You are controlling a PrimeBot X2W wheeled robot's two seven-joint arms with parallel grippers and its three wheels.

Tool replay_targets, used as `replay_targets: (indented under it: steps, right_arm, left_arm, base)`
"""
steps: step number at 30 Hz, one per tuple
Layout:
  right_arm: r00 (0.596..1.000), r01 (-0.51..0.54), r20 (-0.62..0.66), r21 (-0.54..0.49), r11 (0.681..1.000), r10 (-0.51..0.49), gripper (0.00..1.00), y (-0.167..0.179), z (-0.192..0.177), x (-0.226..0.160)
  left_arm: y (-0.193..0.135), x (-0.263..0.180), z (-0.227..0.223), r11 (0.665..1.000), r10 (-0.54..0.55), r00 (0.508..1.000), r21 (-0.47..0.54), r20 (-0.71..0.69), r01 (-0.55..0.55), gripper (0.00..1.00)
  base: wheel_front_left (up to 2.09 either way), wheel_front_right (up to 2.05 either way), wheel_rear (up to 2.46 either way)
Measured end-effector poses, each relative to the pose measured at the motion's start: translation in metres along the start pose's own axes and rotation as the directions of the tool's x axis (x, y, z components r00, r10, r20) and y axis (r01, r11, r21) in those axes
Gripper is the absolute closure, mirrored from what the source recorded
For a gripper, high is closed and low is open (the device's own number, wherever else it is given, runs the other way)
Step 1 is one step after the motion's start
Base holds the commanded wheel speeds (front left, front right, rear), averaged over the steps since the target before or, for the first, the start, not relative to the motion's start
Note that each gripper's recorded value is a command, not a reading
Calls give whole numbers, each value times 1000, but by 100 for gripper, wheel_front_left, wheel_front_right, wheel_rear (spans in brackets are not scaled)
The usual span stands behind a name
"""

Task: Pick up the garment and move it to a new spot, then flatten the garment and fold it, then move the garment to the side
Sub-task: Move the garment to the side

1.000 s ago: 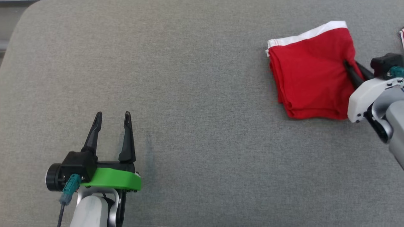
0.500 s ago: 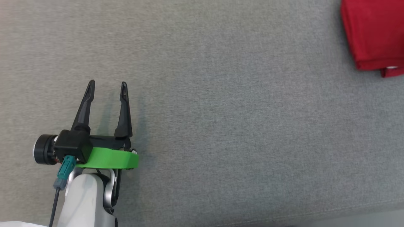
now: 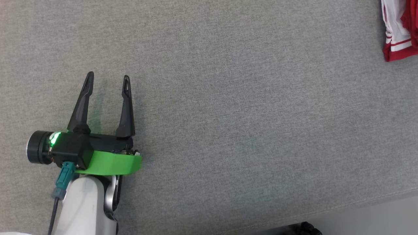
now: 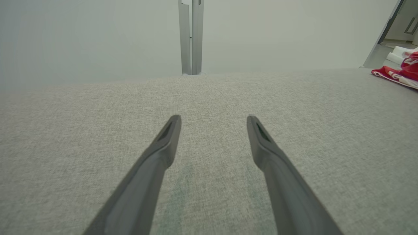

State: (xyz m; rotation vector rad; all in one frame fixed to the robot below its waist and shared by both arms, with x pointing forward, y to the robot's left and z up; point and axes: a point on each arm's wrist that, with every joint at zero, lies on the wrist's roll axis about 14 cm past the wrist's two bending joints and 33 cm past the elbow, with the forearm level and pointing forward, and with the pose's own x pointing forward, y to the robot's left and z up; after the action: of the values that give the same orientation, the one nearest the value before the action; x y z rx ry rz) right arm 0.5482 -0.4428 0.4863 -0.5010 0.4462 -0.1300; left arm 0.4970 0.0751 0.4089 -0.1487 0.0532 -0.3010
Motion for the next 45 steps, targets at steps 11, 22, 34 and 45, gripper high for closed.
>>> replay_targets:
  steps: [11,22,34,45]
  right_arm:
    - [1000,24,16,-4,1000,-24,0,6,1,12]
    - [955,-56,296,86,995,28,0,29,90,-7]
    - [833,-255,542,197,947,112,0,106,130,-82]
    - [807,-325,586,341,882,72,0,151,96,-153]
  left_arm:
    - [12,-5,6,999,33,999,16,8,-33,0]
    - [17,-25,21,997,79,997,-4,12,-78,0]
    - [33,-75,54,986,168,985,12,47,-169,0]
    - [44,-117,81,973,227,969,15,103,-229,0]
  base:
    - [0,0,0]
    - [0,0,0]
    - [0,0,0]
    - [0,0,0]
